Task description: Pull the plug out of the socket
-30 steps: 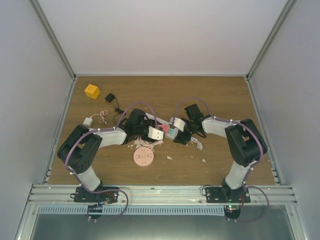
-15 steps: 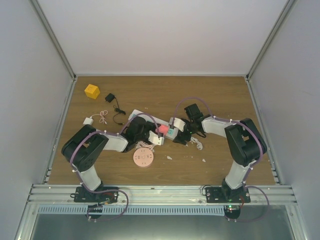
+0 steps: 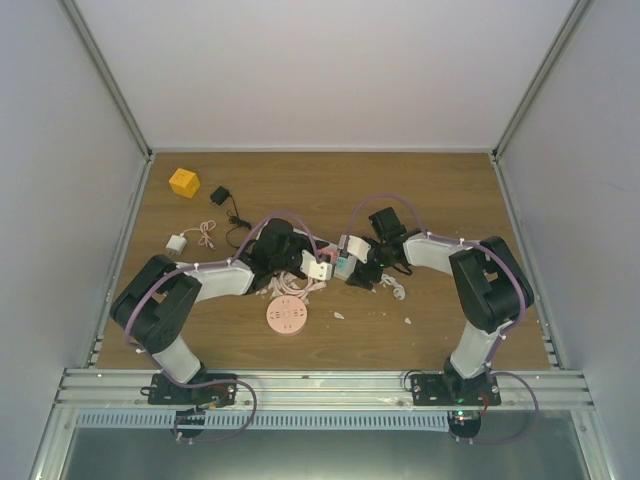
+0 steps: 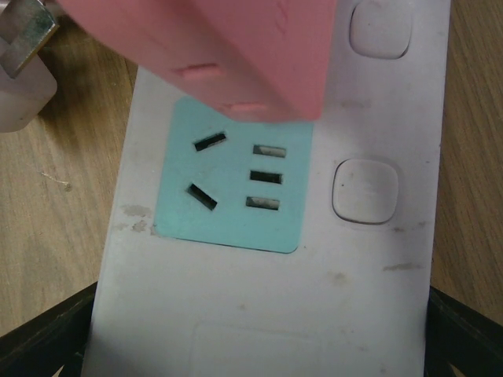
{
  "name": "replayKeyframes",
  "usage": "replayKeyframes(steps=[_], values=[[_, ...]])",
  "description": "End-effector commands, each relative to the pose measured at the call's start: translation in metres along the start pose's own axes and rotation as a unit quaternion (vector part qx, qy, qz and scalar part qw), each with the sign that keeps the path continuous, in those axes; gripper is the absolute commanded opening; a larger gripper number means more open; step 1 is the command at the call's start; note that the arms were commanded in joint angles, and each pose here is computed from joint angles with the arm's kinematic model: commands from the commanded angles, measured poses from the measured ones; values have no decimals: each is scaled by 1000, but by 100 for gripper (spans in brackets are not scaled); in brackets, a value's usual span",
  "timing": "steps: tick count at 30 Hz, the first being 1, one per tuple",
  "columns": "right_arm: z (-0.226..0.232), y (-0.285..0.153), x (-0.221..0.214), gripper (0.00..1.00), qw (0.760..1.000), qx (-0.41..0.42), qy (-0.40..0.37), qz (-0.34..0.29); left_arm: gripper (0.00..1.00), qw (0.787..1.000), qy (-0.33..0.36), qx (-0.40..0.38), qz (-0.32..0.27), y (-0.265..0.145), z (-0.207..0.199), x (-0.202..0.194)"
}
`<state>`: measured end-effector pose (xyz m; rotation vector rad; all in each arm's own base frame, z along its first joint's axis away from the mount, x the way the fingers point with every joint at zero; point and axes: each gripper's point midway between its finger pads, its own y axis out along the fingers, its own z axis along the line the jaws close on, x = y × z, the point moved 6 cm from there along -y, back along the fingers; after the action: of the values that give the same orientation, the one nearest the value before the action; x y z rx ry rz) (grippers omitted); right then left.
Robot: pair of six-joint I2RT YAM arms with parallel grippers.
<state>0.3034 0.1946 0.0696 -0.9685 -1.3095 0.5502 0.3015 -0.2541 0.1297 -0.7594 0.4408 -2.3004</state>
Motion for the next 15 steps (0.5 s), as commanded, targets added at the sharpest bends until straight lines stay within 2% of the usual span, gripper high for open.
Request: replayKeyframes(steps=[1,10,15], values=[[14,6,-3,37,999,36,-17,7,38,1000,-16,-22,-1,9,0,-3],[14,6,-4,37,999,31,-22,8,36,997,-32,-68,10,23,-3,-9],[14,7,-7,35,999,24,-24,11,30,997,-35,-68,12,23,-3,-9]])
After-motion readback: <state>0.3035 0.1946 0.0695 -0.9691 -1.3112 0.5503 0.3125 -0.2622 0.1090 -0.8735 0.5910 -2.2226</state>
